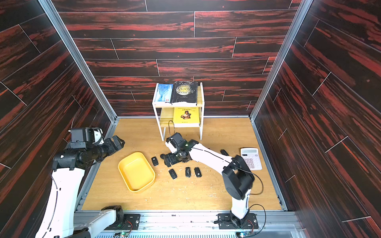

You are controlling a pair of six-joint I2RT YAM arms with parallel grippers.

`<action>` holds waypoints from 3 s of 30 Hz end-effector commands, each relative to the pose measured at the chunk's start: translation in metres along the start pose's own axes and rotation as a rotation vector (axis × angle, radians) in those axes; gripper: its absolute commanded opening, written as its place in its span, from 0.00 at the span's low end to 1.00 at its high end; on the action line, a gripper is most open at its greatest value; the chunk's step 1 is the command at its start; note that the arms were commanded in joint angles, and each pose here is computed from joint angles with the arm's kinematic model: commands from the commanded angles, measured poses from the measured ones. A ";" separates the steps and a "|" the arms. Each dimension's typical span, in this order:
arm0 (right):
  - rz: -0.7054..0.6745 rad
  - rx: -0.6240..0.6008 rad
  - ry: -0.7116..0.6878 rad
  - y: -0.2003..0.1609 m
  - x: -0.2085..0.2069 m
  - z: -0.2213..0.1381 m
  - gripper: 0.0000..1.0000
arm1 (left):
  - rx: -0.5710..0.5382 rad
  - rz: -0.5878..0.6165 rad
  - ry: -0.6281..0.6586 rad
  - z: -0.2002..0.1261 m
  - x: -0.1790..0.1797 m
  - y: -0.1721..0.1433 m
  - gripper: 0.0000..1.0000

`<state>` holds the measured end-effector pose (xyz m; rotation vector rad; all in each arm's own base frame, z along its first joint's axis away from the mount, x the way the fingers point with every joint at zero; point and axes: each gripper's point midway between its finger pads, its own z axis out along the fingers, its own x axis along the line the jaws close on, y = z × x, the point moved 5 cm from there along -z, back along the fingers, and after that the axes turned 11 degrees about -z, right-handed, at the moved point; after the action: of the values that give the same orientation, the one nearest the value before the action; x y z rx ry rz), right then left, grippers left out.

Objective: Place the car key into the storage box
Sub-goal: Pick up the car key from the center of the board.

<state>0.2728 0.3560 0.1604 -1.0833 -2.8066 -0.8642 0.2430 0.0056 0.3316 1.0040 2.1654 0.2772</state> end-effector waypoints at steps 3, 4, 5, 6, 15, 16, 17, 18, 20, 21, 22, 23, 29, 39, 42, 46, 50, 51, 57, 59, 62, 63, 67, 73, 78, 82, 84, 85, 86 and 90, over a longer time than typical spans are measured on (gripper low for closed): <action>-0.051 -0.027 -0.019 0.026 0.012 0.022 0.90 | 0.007 0.016 0.024 0.000 0.006 -0.004 1.00; -0.057 -0.027 -0.018 0.032 0.015 0.027 0.89 | 0.016 0.012 0.023 0.002 0.006 -0.006 1.00; -0.062 -0.025 -0.023 0.034 0.016 0.033 0.89 | 0.019 0.011 0.023 0.003 0.007 -0.007 1.00; -0.073 -0.033 -0.026 0.039 0.020 0.036 0.88 | 0.018 0.008 0.026 0.004 0.008 -0.007 1.00; -0.138 -0.009 -0.144 0.055 0.036 0.085 0.85 | 0.026 0.006 0.058 0.009 0.013 -0.007 1.00; -0.143 -0.011 -0.145 0.056 0.038 0.089 0.85 | 0.026 0.005 0.060 0.010 0.013 -0.007 1.00; -0.147 -0.012 -0.147 0.058 0.041 0.092 0.83 | 0.028 0.007 0.064 0.011 0.014 -0.008 1.00; -0.149 -0.005 -0.155 0.057 0.041 0.097 0.83 | 0.033 0.008 0.071 0.012 0.015 -0.008 1.00; -0.151 0.003 -0.180 0.058 0.041 0.103 0.83 | 0.040 0.008 0.082 0.016 0.018 -0.010 1.00; -0.152 0.008 -0.186 0.057 0.041 0.106 0.83 | 0.045 0.008 0.086 0.018 0.019 -0.011 1.00; -0.155 0.012 -0.194 0.057 0.042 0.109 0.83 | 0.050 0.007 0.087 0.019 0.020 -0.012 1.00; -0.155 0.016 -0.204 0.057 0.041 0.111 0.83 | 0.055 0.005 0.089 0.021 0.021 -0.013 1.00; -0.149 0.026 -0.240 0.056 0.037 0.123 0.81 | 0.070 0.003 0.094 0.028 0.025 -0.017 1.00; -0.162 0.050 -0.229 0.063 0.039 0.144 0.69 | 0.100 -0.012 0.149 0.039 0.035 -0.022 1.00; -0.163 0.067 -0.230 0.063 0.038 0.150 0.66 | 0.100 -0.006 0.168 0.039 0.038 -0.022 1.00; -0.159 0.081 -0.229 0.060 0.037 0.156 0.61 | 0.083 0.008 0.157 0.034 0.035 -0.020 1.00; -0.148 0.096 -0.232 0.055 0.036 0.160 0.59 | 0.082 0.013 0.159 0.033 0.035 -0.020 1.00; -0.147 0.100 -0.232 0.055 0.036 0.160 0.58 | 0.085 0.014 0.161 0.033 0.036 -0.021 1.00; -0.147 0.110 -0.234 0.052 0.035 0.162 0.45 | 0.089 0.010 0.148 0.036 0.034 -0.021 1.00; -0.149 0.106 -0.235 0.054 0.035 0.161 0.39 | 0.088 0.010 0.147 0.037 0.035 -0.021 1.00; -0.153 0.091 -0.247 0.059 0.035 0.155 0.37 | 0.089 0.011 0.144 0.036 0.035 -0.022 1.00; -0.155 0.085 -0.252 0.061 0.035 0.152 0.36 | 0.090 0.012 0.144 0.037 0.035 -0.022 1.00; -0.169 0.055 -0.276 0.074 0.037 0.136 0.36 | 0.090 0.011 0.144 0.037 0.036 -0.023 1.00; -0.174 0.001 -0.283 0.091 0.042 0.101 0.36 | 0.088 0.009 0.151 0.040 0.038 -0.023 1.00; -0.187 -0.033 -0.286 0.101 0.053 0.071 0.36 | 0.064 0.006 0.192 0.041 0.042 -0.019 1.00; -0.205 -0.079 -0.271 0.109 0.067 0.046 0.36 | 0.058 0.020 0.290 0.043 0.050 -0.008 1.00; -0.211 -0.098 -0.256 0.112 0.076 0.034 0.36 | 0.087 0.019 0.352 0.048 0.056 -0.001 1.00; -0.215 -0.107 -0.240 0.114 0.081 0.028 0.36 | 0.094 0.000 0.408 0.050 0.062 0.003 1.00; -0.218 -0.111 -0.221 0.114 0.086 0.024 0.37 | 0.103 -0.013 0.445 0.053 0.068 0.007 1.00; -0.248 -0.137 -0.144 0.115 0.110 0.003 0.35 | 0.106 -0.083 0.500 0.059 0.087 0.023 1.00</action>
<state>0.2807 0.4932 0.2131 -0.9461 -3.1229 -1.0044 0.2682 0.0641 0.2529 1.0001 2.6147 0.3803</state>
